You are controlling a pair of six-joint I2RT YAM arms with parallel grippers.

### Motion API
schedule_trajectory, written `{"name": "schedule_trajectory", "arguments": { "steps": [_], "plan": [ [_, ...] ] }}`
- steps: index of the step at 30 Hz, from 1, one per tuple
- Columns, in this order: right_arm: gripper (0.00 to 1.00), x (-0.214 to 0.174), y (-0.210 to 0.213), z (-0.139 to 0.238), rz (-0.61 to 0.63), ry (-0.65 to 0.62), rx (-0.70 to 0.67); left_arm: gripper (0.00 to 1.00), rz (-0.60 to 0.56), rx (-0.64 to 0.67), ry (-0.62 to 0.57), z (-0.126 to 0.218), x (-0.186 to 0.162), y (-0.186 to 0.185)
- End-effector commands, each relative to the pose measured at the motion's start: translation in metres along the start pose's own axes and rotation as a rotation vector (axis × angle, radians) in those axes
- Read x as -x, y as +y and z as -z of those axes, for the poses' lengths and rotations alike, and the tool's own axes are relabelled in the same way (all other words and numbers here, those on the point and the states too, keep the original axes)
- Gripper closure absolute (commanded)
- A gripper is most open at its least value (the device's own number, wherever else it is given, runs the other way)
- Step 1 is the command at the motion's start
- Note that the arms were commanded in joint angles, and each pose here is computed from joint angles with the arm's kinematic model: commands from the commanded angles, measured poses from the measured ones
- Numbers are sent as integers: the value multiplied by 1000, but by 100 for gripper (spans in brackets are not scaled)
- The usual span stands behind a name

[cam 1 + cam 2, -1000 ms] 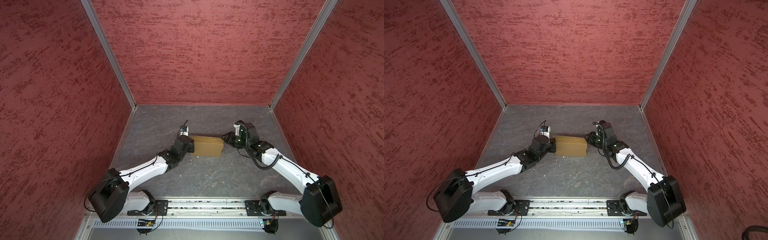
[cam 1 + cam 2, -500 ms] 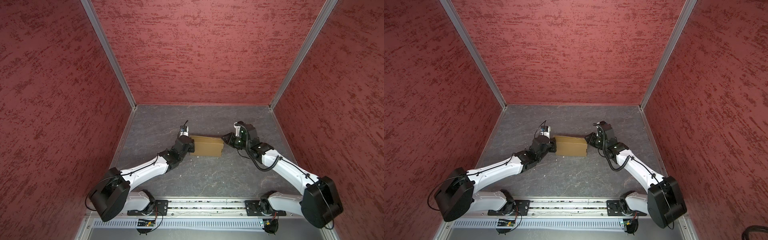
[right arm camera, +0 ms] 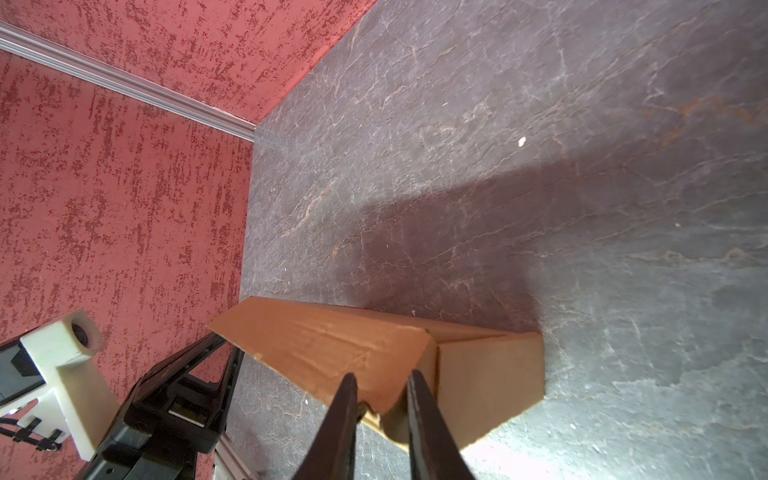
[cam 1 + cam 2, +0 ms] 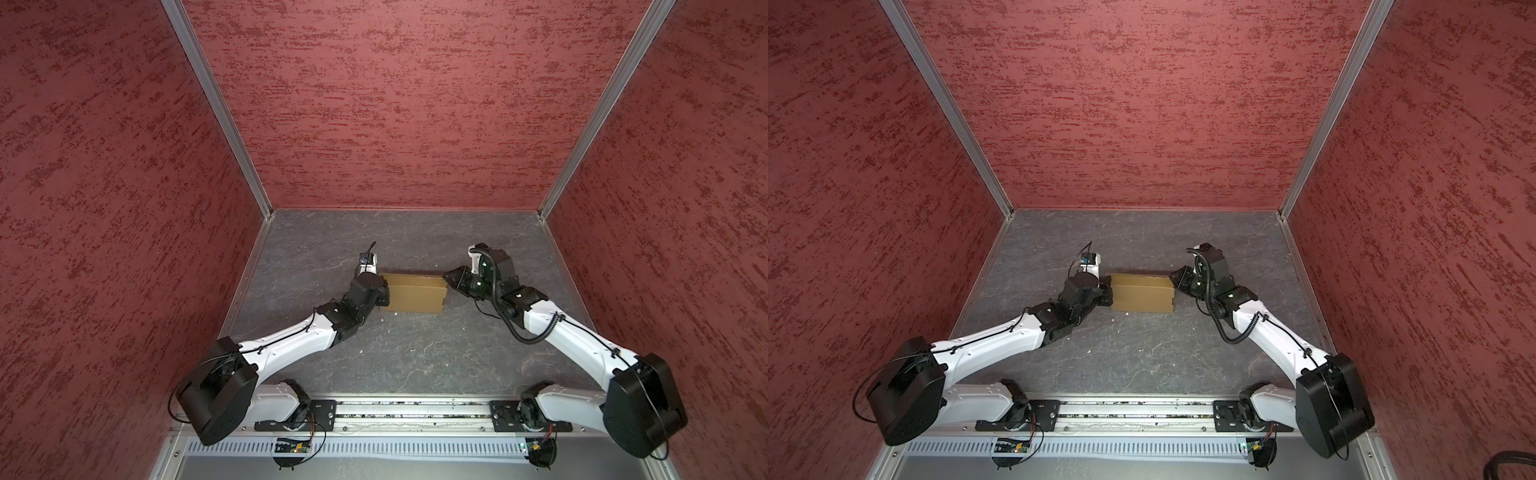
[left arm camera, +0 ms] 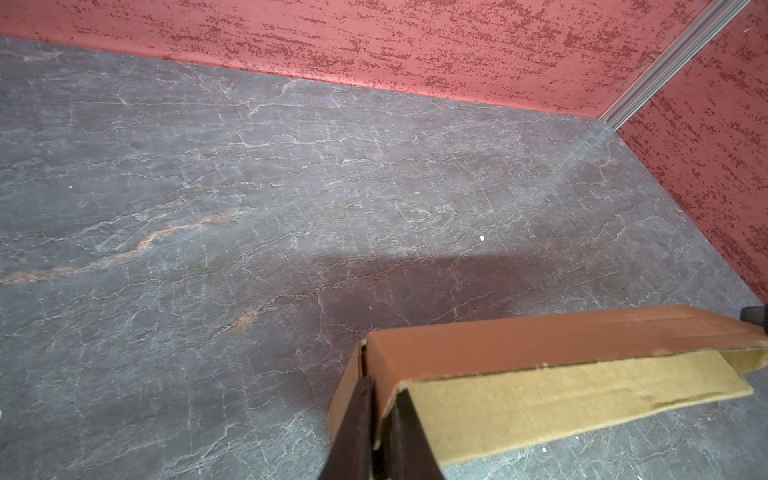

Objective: Fold the paper box

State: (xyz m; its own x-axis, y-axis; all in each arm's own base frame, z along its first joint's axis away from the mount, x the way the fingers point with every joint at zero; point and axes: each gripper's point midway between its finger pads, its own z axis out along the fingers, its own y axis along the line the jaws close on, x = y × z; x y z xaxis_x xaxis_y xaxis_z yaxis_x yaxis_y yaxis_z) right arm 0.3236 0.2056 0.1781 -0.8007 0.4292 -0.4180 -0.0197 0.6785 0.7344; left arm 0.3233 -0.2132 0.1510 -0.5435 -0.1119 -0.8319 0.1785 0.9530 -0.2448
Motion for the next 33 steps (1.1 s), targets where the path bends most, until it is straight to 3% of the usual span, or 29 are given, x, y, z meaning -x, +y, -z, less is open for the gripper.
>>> {"name": "schedule_trajectory", "arguments": {
  "steps": [1,33],
  "plan": [
    [78,-17,-10,-2,-30,44,-28,84,-91,109,259,1,-80,37],
    [79,-19,-14,-2,-37,19,-45,54,-71,81,242,11,-85,39]
  ]
}}
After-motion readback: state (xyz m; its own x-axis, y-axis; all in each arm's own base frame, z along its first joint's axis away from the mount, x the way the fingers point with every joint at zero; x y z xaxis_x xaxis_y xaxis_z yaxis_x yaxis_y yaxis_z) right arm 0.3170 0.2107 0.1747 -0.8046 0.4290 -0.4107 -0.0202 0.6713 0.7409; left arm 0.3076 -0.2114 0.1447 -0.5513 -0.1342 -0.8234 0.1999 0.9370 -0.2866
